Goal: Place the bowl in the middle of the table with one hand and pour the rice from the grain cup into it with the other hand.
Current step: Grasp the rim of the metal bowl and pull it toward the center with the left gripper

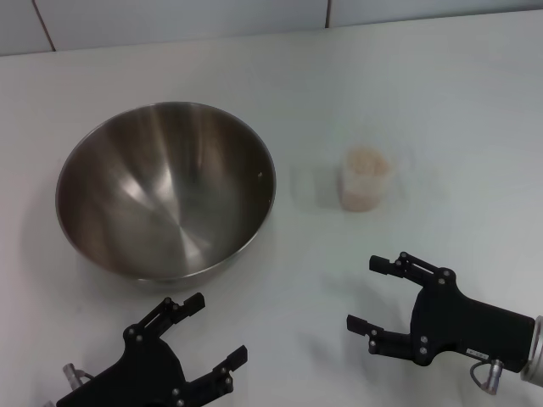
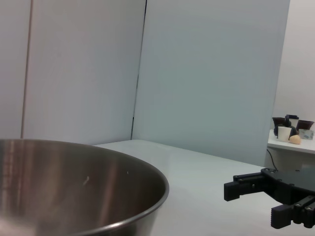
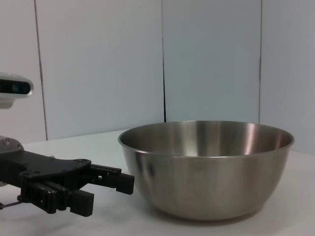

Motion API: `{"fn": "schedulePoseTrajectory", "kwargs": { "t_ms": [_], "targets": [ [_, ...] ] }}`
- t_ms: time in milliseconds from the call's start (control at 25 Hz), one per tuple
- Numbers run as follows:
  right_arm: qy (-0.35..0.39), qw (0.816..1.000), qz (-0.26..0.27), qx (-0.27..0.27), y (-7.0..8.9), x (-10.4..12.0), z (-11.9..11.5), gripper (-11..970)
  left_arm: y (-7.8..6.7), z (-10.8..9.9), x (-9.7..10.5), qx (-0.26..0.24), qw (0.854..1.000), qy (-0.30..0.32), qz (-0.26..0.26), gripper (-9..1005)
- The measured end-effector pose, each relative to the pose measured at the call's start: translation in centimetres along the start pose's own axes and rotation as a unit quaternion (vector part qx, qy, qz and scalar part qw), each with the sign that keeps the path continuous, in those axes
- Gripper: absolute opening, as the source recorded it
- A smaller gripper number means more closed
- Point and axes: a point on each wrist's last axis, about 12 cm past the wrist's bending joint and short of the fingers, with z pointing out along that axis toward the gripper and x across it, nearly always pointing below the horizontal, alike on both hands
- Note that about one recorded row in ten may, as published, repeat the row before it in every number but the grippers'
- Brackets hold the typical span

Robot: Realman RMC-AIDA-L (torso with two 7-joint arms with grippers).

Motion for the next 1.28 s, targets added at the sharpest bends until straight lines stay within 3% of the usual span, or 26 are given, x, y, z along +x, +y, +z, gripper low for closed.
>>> {"fn": "schedulePoseTrajectory", "kwargs": {
  "t_ms": [440,640,720,880,1000,1240,1280],
  "targets": [
    [0.0,1.0,-0.001,0.0,0.0,0.0,0.0,841,-0.5,-0.2,-0.3,0.021,1.0,-0.015,0.006,861],
    [0.001,1.0,-0.001,0.0,-0.1,0.0,0.0,841,-1.5,-1.7,-3.0,0.082,0.988,-0.13,0.003,861],
    [0.002,1.0,-0.001,0.0,-0.1,0.0,0.0,841,-1.2,-2.2,-4.1,0.086,0.981,-0.175,-0.015,860],
    [0.005,1.0,0.0,0.002,0.0,0.1,-0.1,841,1.5,-2.4,-5.3,0.053,0.977,-0.194,-0.073,860],
    [0.006,1.0,0.001,0.002,0.0,0.2,-0.1,840,5.1,-2.9,-6.7,0.016,0.976,-0.185,-0.113,860],
    [0.001,1.0,0.001,0.004,0.0,0.1,-0.1,841,12.0,-3.2,-9.6,-0.063,0.983,-0.08,-0.151,859],
    [0.001,1.0,0.001,0.004,0.0,0.1,-0.1,841,12.6,-3.2,-9.8,-0.071,0.983,-0.067,-0.154,859]
  ]
}}
